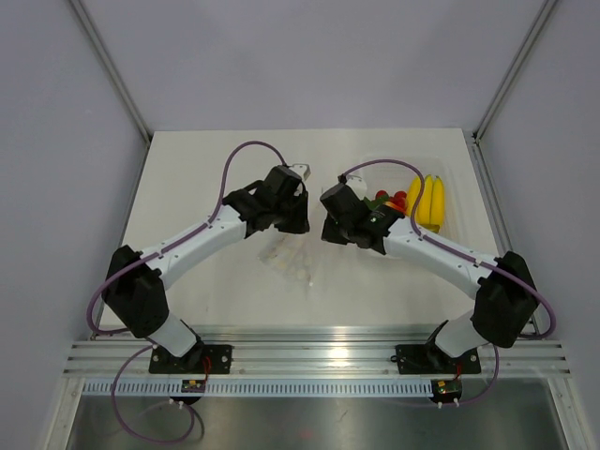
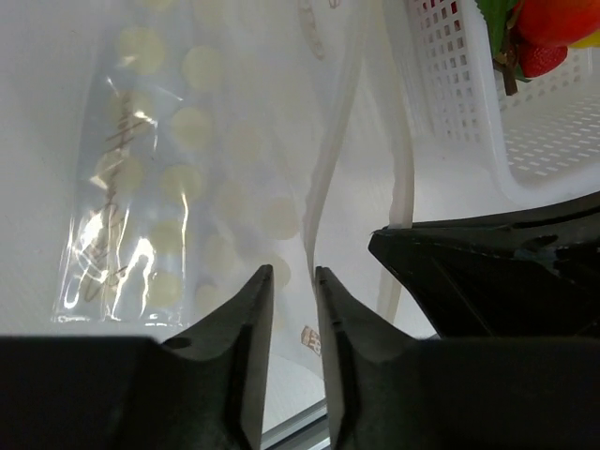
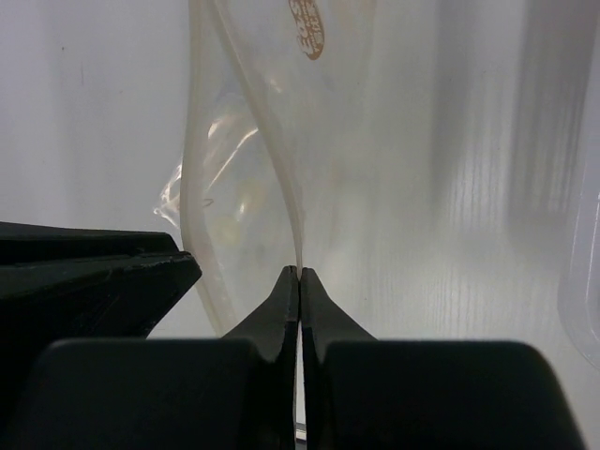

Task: Place the food in the zip-top bag and seal the zipper
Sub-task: Open the zipper of the food storage bag.

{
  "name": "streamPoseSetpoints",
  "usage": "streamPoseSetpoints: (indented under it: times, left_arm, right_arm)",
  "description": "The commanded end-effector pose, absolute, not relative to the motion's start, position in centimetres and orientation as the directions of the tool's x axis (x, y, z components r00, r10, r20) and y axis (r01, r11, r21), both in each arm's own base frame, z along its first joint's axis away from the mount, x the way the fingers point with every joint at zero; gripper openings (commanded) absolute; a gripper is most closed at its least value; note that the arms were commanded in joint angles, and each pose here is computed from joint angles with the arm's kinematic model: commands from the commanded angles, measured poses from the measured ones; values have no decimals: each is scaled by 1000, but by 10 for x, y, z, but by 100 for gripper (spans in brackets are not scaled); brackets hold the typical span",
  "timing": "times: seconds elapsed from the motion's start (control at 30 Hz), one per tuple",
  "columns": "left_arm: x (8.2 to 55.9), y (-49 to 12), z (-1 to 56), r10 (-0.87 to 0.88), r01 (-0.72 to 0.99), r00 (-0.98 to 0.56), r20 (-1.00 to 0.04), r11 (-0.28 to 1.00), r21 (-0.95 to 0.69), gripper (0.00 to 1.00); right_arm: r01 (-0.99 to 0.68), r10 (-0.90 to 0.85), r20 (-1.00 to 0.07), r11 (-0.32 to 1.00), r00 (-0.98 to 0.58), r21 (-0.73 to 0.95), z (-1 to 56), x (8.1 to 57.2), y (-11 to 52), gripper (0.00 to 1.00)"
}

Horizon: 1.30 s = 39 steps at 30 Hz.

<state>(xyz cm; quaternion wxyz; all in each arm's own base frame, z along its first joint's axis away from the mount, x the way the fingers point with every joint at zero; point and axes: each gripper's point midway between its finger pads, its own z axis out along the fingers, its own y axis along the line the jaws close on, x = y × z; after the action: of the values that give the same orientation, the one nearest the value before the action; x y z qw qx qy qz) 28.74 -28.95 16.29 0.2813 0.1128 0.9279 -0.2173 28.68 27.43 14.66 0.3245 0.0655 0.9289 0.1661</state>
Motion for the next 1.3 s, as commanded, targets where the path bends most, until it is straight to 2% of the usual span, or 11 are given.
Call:
streamPoseSetpoints:
  times: [0.0, 0.03, 0.1, 0.17, 0.27, 0.43, 0.7, 0.8, 0.83, 0.97, 1.27]
  left_arm:
    - [291, -292, 177, 70, 359, -787, -613, 860, -363, 19]
    - [290, -293, 175, 72, 359, -790, -608, 859, -364, 16]
    - [289, -295, 173, 77, 364, -796, -601, 854, -372, 20]
    - [288, -297, 173, 74, 368, -797, -599, 846, -385, 32]
    - [287, -299, 173, 65, 368, -799, -598, 839, -401, 39]
    - [284, -305, 163, 60, 358, -819, -571, 831, -426, 40]
    - [282, -306, 155, 46, 347, -828, -558, 825, -446, 31]
    - [281, -306, 149, 49, 338, -835, -548, 831, -442, 17]
    - [282, -304, 146, 47, 331, -837, -546, 838, -434, 0]
    - [285, -290, 147, 35, 294, -837, -546, 870, -395, 0]
    - [285, -249, 191, 21, 225, -805, -593, 935, -273, 0]
  right_arm:
    - [22, 293, -617, 913, -730, 408, 173, 295, 273, 0]
    - [19, 294, -618, 911, -729, 411, 175, 295, 273, 0]
    - [18, 296, -614, 909, -732, 416, 175, 294, 273, 0]
    - [15, 297, -613, 907, -732, 421, 176, 294, 275, 0]
    - [13, 302, -610, 902, -732, 431, 178, 294, 276, 0]
    - [-7, 304, -604, 889, -737, 457, 183, 293, 283, 0]
    - [-8, 309, -593, 882, -744, 470, 184, 293, 286, 0]
    - [-6, 308, -594, 885, -743, 465, 182, 291, 283, 0]
    - [-1, 305, -593, 889, -745, 458, 179, 289, 281, 0]
    - [27, 299, -593, 905, -748, 424, 165, 286, 271, 0]
    - [80, 288, -579, 930, -763, 358, 133, 292, 265, 0]
